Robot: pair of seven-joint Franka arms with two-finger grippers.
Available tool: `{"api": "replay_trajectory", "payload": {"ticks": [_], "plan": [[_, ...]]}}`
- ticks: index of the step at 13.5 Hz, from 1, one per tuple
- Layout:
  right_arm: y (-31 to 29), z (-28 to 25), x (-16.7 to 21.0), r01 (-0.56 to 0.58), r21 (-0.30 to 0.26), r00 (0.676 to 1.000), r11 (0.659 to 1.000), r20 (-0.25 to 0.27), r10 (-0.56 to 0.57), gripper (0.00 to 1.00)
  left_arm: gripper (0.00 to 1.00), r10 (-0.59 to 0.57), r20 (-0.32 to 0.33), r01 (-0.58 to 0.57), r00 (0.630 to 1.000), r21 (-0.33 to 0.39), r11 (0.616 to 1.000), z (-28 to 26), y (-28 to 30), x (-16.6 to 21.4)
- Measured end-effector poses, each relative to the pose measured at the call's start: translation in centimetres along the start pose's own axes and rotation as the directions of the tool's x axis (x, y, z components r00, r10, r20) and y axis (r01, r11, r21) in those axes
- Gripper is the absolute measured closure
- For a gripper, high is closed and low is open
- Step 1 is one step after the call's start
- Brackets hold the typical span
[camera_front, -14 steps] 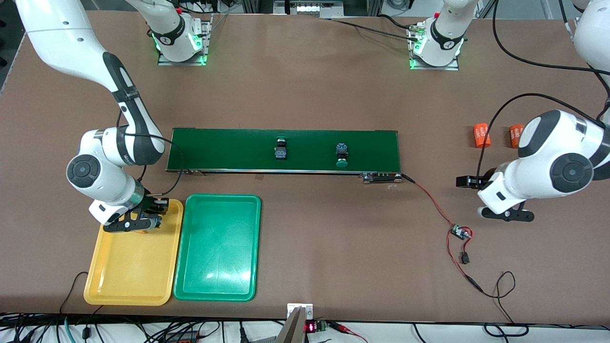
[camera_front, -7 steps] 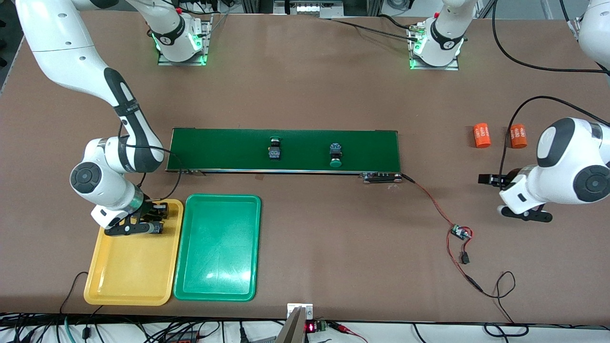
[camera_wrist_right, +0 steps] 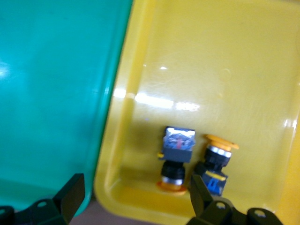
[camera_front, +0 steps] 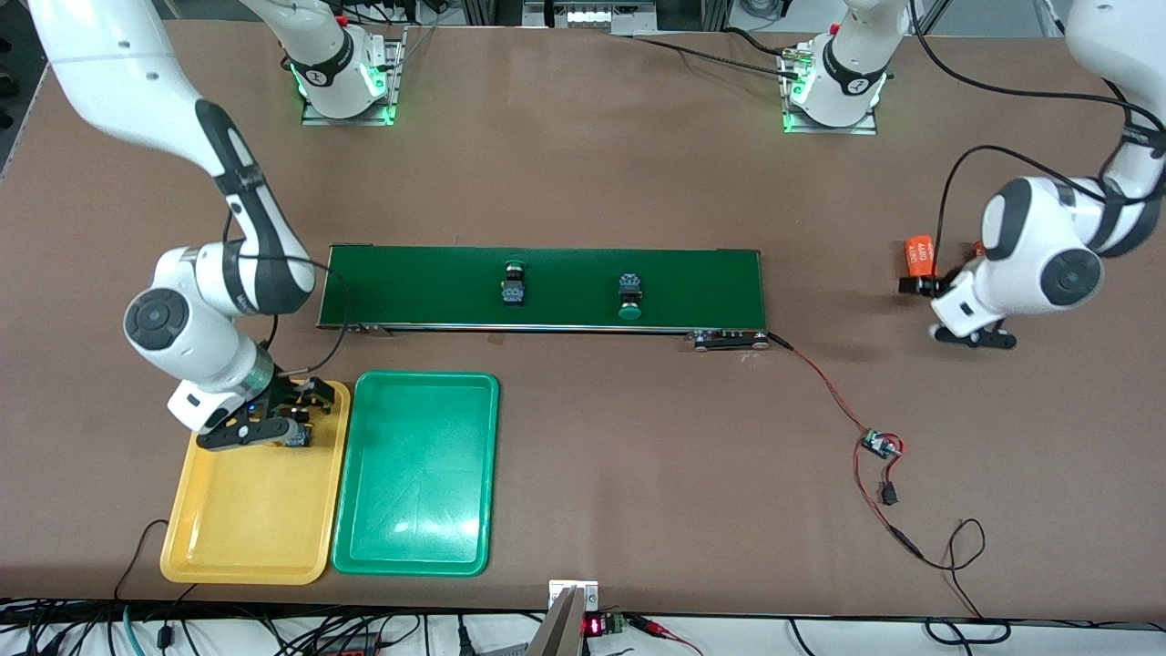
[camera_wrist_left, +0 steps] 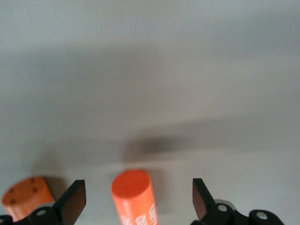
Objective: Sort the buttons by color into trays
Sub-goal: 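Grasp an orange cylinder with the left gripper while the right grasps a green button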
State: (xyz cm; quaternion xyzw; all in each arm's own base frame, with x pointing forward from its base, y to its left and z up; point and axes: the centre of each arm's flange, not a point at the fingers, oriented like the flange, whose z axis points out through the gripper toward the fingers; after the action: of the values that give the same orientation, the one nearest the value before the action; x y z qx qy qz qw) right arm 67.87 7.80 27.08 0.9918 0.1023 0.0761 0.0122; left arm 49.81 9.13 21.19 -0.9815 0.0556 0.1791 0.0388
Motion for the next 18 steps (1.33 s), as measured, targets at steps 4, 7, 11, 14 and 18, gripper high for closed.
{"api": "replay_trajectory", "payload": {"ticks": [4,7,11,14,18], "plan": [[-5.3,-6.1,-3.5,-0.040,-0.010,0.995,0.999,0.090,0.040,0.00,0.03,0.008,-0.053,-0.007,0.999,0.014,1.000,3.2,-0.1,-3.8],[-9.1,-9.8,-6.2,-0.115,0.041,0.981,0.992,0.159,0.107,0.00,0.08,-0.001,-0.110,0.000,0.994,-0.010,1.000,6.7,0.1,-5.4],[-13.6,-10.3,-9.3,-0.159,0.059,0.965,0.986,0.218,0.143,0.00,0.39,-0.007,-0.137,0.006,0.990,-0.005,1.000,6.0,-0.3,-5.0],[-15.9,-9.8,-10.3,-0.190,0.050,0.955,0.981,0.240,0.173,0.00,0.50,-0.004,-0.176,0.005,0.984,0.005,1.000,3.0,-0.2,-3.1],[-19.8,-8.8,-11.1,-0.233,0.044,0.945,0.971,0.246,0.216,0.00,0.50,0.026,-0.200,-0.035,0.980,-0.043,0.998,-5.0,5.6,1.3]]}}
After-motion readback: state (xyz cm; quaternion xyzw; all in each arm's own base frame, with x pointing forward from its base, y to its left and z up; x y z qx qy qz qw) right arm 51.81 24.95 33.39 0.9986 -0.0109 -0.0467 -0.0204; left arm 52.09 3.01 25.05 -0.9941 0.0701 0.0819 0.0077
